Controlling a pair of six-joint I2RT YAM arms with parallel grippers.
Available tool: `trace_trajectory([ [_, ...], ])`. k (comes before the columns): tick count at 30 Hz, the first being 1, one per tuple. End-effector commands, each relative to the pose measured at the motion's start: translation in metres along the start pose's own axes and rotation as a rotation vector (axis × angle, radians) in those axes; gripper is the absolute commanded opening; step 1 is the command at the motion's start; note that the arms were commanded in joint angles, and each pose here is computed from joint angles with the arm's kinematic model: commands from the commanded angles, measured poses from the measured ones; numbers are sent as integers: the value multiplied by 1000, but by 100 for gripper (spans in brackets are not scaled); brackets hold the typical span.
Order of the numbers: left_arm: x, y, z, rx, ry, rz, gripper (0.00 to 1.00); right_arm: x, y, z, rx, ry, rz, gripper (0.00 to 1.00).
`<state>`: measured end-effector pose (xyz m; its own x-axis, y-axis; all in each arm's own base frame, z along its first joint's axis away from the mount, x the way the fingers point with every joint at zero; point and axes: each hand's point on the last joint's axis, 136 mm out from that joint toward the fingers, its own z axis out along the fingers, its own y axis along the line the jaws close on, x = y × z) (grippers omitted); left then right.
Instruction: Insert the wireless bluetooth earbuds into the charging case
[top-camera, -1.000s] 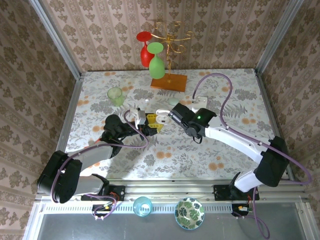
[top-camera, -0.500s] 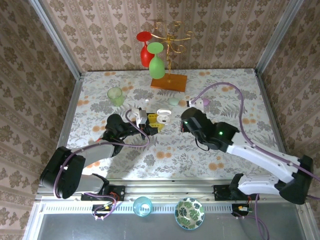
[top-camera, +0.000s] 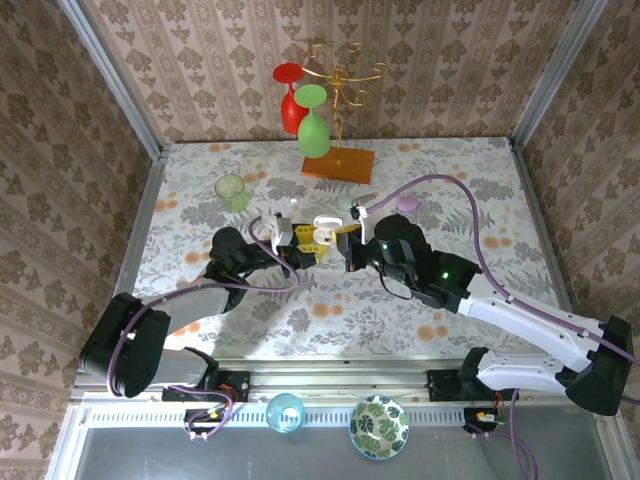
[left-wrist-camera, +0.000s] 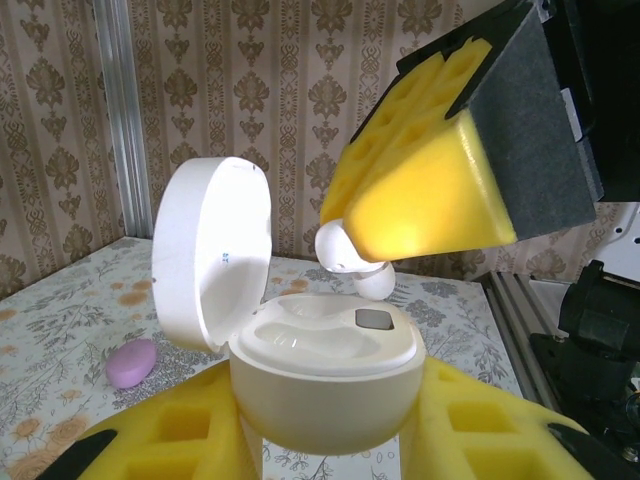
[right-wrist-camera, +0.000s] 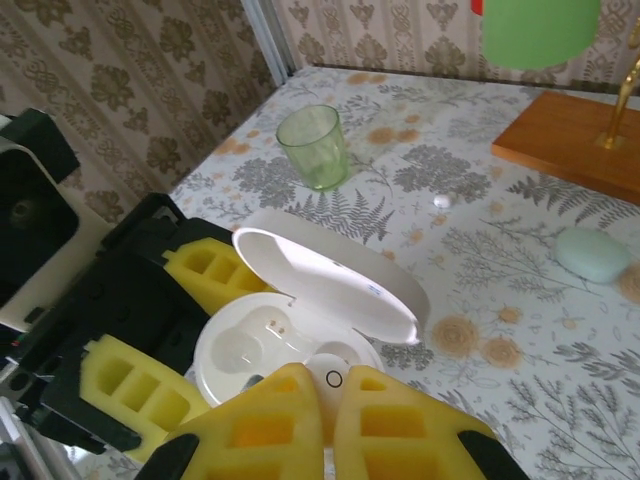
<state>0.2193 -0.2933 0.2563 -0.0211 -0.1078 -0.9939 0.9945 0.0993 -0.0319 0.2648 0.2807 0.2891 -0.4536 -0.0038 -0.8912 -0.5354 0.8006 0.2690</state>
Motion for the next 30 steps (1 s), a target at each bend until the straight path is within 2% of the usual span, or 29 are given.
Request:
trace_trajectory([
  [1, -15, -6, 1, 31, -34, 31, 26, -5, 10, 1, -51, -28, -20, 3],
  [16, -25, -10, -1, 36, -55, 48, 26, 18, -9, 14, 35, 28, -41, 5],
  [22, -27, -10, -1, 37, -56, 49, 26, 17, -20, 10, 84, 5, -29, 5],
  [30, -29, -9, 0, 36, -60, 53, 26, 16, -12, 11, 22, 9, -20, 7],
])
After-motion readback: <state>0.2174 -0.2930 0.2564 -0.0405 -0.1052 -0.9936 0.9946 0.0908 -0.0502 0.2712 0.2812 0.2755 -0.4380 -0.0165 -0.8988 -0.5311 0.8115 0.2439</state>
